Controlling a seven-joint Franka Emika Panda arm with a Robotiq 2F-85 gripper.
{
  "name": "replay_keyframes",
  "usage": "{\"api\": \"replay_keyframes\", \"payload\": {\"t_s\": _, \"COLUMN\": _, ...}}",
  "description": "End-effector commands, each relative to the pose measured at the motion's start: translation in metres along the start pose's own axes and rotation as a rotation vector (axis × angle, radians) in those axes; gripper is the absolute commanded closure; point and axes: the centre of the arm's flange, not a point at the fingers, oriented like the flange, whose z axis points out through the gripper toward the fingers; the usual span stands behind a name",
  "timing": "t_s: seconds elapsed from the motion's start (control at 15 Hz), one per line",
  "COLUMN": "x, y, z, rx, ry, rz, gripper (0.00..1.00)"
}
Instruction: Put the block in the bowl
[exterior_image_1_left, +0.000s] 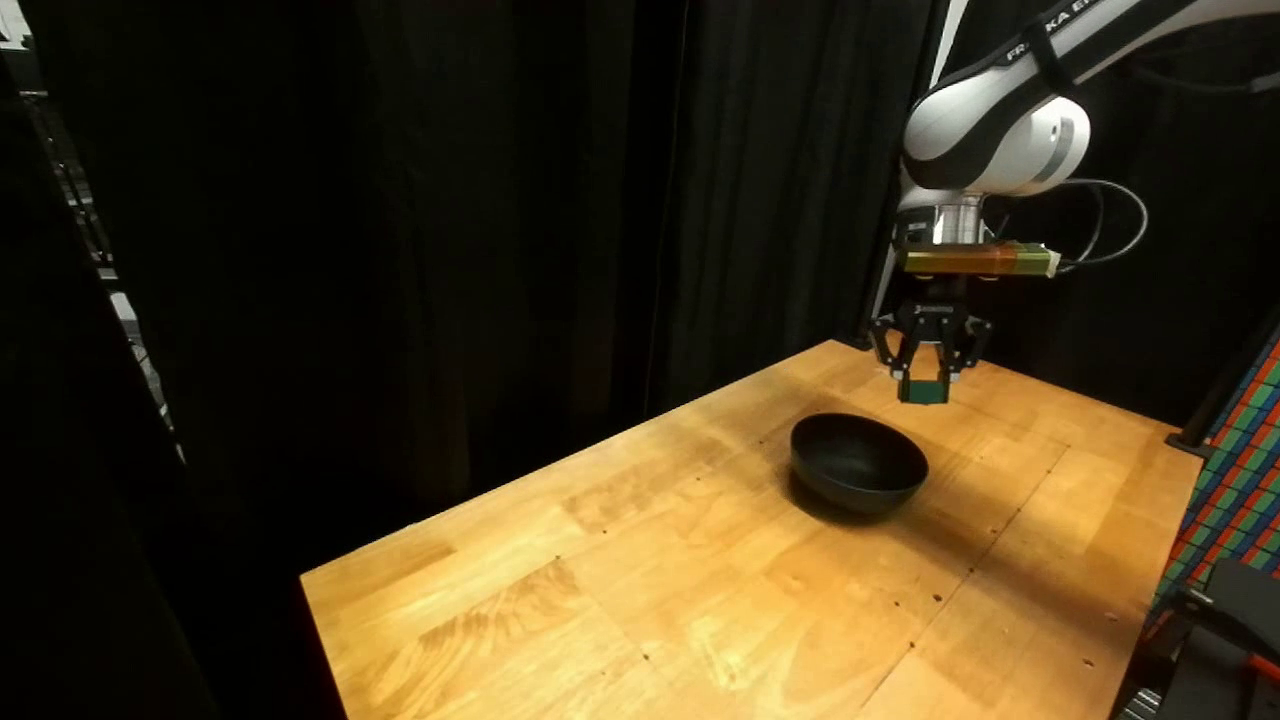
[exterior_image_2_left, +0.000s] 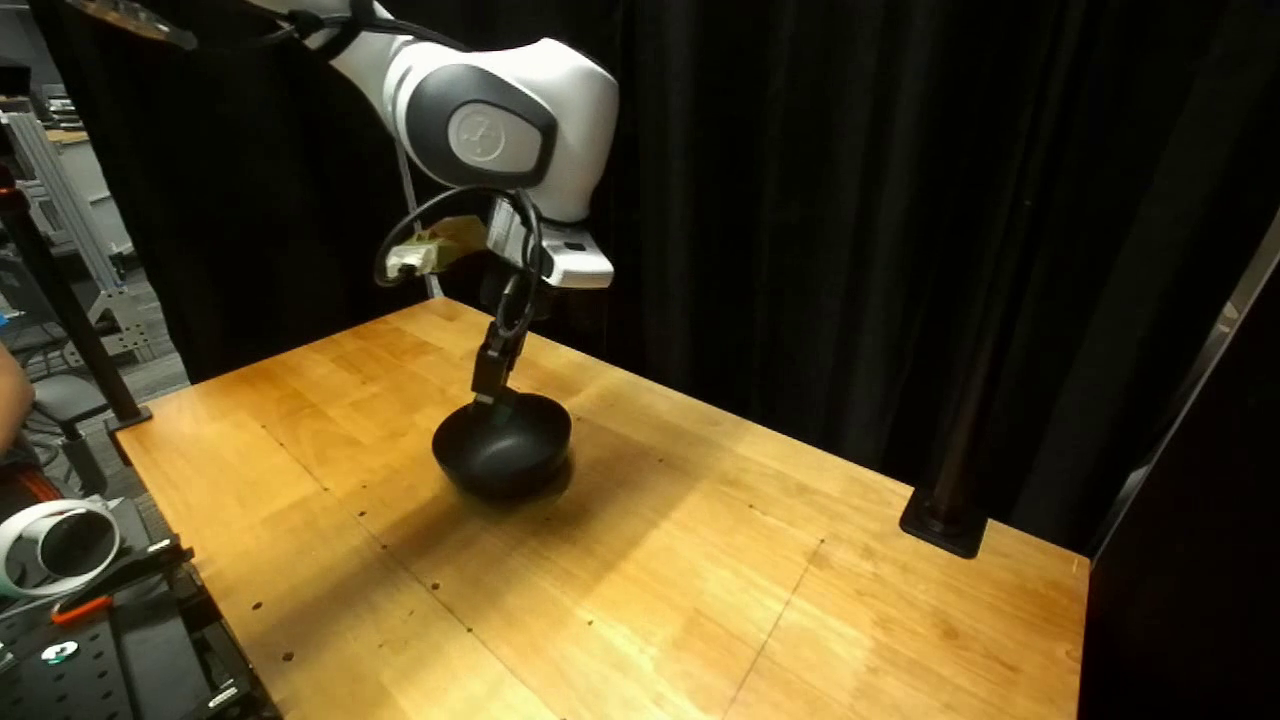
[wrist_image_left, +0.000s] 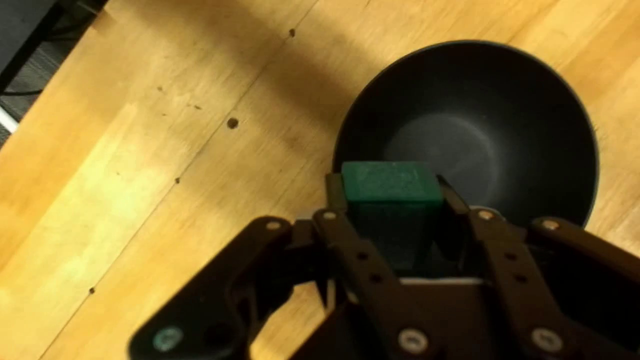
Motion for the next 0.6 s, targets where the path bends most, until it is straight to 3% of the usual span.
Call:
{"api": "replay_keyframes", "payload": {"t_s": 0.0, "x": -0.049, "y": 0.003, "z": 0.017, "rx": 0.151, "ry": 0.042, "rz": -0.023, "gripper": 0.83}}
{"api": "replay_keyframes", "payload": {"t_s": 0.13, "x": -0.059, "y": -0.004, "z": 0.029, "rx": 0.221, "ry": 0.062, "rz": 0.0, "gripper": 0.83}}
{"api": "replay_keyframes", "payload": {"t_s": 0.2, "x": -0.062, "y": -0.007, "z": 0.032, "rx": 0.264, "ry": 0.078, "rz": 0.025, "gripper": 0.33}}
{"api": "replay_keyframes", "payload": {"t_s": 0.33, "x": -0.062, "y": -0.009, "z": 0.035, "rx": 0.314, "ry": 0.118, "rz": 0.059, "gripper": 0.28}}
{"api": "replay_keyframes", "payload": {"t_s": 0.53, "x": -0.046, "y": -0.002, "z": 0.023, "rx": 0.3, "ry": 0.195, "rz": 0.124, "gripper": 0.03}}
